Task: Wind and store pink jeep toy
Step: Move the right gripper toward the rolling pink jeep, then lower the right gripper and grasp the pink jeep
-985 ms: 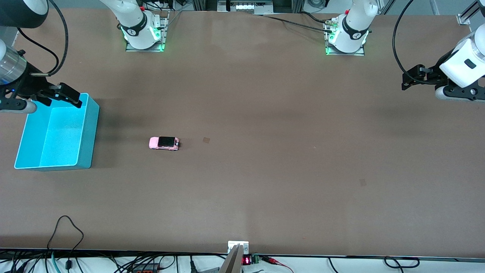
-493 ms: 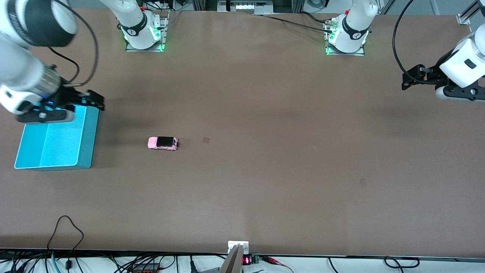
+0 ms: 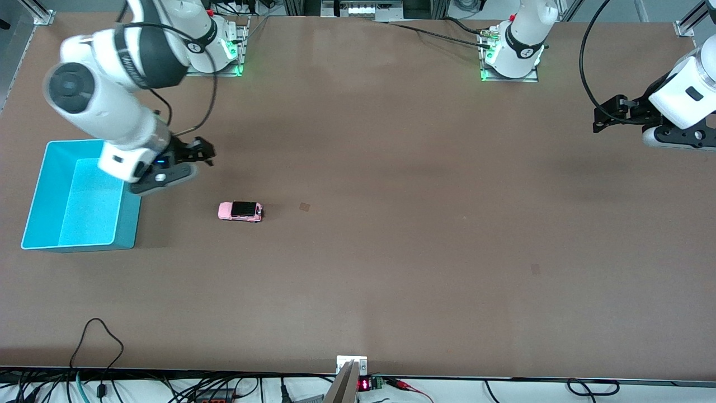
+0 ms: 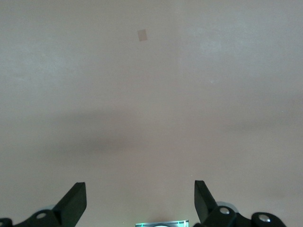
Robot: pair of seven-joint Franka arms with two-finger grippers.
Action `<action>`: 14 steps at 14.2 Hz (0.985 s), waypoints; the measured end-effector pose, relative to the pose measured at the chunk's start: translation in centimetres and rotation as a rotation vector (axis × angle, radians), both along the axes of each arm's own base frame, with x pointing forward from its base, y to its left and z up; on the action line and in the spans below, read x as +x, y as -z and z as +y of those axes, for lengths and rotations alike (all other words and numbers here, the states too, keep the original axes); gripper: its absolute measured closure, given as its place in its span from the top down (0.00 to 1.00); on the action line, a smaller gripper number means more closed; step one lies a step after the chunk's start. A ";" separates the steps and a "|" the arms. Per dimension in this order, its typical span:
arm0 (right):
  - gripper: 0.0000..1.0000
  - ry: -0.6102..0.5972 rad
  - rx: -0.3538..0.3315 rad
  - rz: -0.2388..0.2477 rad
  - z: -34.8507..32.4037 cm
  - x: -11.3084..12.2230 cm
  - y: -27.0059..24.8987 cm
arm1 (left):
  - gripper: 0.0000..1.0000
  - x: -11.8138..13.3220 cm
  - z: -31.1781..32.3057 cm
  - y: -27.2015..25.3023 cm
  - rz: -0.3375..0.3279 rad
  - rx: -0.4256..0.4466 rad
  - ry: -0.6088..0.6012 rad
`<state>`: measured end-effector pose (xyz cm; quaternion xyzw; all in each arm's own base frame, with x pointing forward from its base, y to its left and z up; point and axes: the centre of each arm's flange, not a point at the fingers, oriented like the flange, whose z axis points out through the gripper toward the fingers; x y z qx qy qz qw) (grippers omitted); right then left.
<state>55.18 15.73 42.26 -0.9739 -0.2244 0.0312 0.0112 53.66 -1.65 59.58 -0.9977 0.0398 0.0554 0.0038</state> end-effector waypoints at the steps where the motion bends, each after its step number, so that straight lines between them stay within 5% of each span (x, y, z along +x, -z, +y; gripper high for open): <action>1: 1.00 -0.063 0.006 0.004 0.8 -0.1 1.1 | 1.00 0.0 0.0 -0.1 -0.001 0.000 0.000; 9: 1.00 -0.666 0.074 -0.101 0.8 0.4 15.0 | 1.00 0.0 -0.5 -0.2 -0.003 0.000 0.009; 14: 1.00 -0.835 0.085 -0.161 0.9 0.9 19.8 | 1.00 0.0 -0.5 -0.3 -0.003 0.000 0.010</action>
